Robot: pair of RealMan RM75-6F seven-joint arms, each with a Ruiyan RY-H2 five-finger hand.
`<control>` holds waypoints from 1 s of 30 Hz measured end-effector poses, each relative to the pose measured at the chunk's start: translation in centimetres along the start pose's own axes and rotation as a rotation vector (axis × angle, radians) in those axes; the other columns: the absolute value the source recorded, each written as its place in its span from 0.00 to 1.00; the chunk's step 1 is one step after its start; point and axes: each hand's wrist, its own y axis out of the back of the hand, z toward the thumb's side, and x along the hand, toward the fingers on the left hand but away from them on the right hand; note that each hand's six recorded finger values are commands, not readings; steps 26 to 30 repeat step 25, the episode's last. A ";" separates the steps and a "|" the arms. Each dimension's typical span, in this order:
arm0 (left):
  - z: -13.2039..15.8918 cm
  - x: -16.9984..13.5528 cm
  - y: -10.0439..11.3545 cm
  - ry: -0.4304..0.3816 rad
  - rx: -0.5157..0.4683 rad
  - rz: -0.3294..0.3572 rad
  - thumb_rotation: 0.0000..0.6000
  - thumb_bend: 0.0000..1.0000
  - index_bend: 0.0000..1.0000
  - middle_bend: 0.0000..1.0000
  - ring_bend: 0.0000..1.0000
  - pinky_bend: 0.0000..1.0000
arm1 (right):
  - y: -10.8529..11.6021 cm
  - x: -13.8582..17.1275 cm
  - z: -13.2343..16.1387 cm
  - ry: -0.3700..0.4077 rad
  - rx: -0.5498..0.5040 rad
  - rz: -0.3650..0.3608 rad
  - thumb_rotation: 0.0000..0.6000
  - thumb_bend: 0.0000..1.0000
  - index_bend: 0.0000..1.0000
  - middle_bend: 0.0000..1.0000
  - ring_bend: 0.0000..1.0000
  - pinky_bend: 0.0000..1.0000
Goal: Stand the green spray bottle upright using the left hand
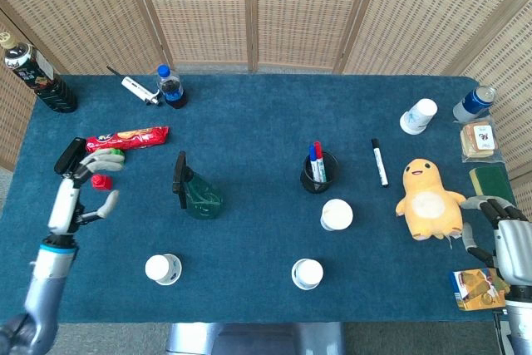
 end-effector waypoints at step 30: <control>0.3 -10.3 10.3 0.397 0.678 -0.078 0.59 0.39 0.42 0.35 0.23 0.32 | -0.2 -0.4 -0.5 0.010 0.126 0.038 1.00 0.52 0.40 0.37 0.26 0.36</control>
